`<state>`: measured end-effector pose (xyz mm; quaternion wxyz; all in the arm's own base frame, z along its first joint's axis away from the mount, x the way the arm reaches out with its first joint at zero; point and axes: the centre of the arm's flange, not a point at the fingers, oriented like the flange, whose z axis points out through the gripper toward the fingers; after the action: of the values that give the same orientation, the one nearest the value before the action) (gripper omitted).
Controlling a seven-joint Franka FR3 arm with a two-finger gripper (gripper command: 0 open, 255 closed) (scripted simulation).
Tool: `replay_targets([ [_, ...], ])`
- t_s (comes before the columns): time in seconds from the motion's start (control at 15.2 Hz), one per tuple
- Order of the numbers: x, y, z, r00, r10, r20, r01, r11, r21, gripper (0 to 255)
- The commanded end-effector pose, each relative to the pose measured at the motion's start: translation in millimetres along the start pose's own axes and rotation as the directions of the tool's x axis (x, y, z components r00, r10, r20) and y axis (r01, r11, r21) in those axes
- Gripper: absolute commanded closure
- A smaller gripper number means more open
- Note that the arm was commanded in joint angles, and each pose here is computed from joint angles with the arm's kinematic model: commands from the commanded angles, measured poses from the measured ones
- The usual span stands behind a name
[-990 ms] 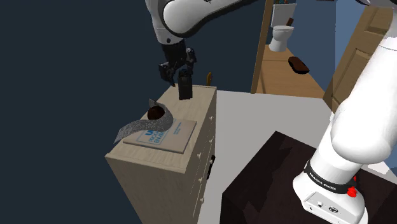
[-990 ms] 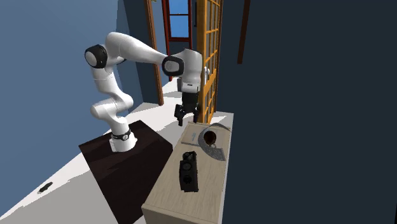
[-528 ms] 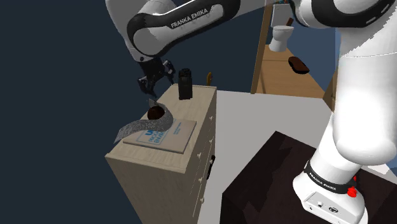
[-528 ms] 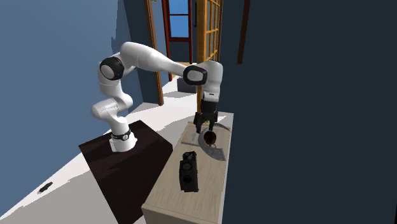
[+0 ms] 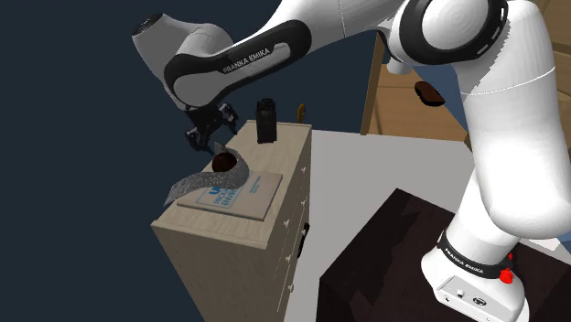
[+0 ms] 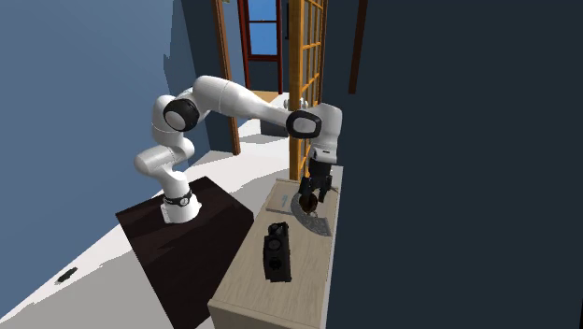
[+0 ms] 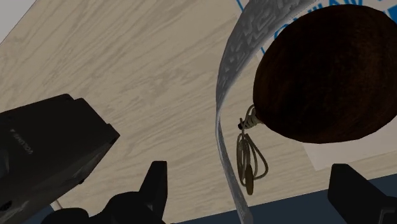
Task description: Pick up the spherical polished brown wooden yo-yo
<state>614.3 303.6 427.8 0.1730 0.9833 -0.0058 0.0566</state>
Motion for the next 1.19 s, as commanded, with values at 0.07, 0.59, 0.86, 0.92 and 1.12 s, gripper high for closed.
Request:
replay_targets([
  [0.07, -1, -5, 15, 1.0, 0.0, 0.0, 0.0, 1.0, 0.0, 0],
  [0.59, -2, -8, 23, 1.0, 0.0, 0.0, 0.0, 1.0, 0.0, 255],
  [0.86, -2, -8, 23, 1.0, 0.0, 0.0, 0.0, 1.0, 0.0, 255],
  [0.92, -2, -8, 22, 1.0, 0.0, 0.0, 0.0, 1.0, 0.0, 255],
  [1.12, 0, -3, 8, 1.0, 0.0, 0.0, 0.0, 1.0, 0.0, 255],
])
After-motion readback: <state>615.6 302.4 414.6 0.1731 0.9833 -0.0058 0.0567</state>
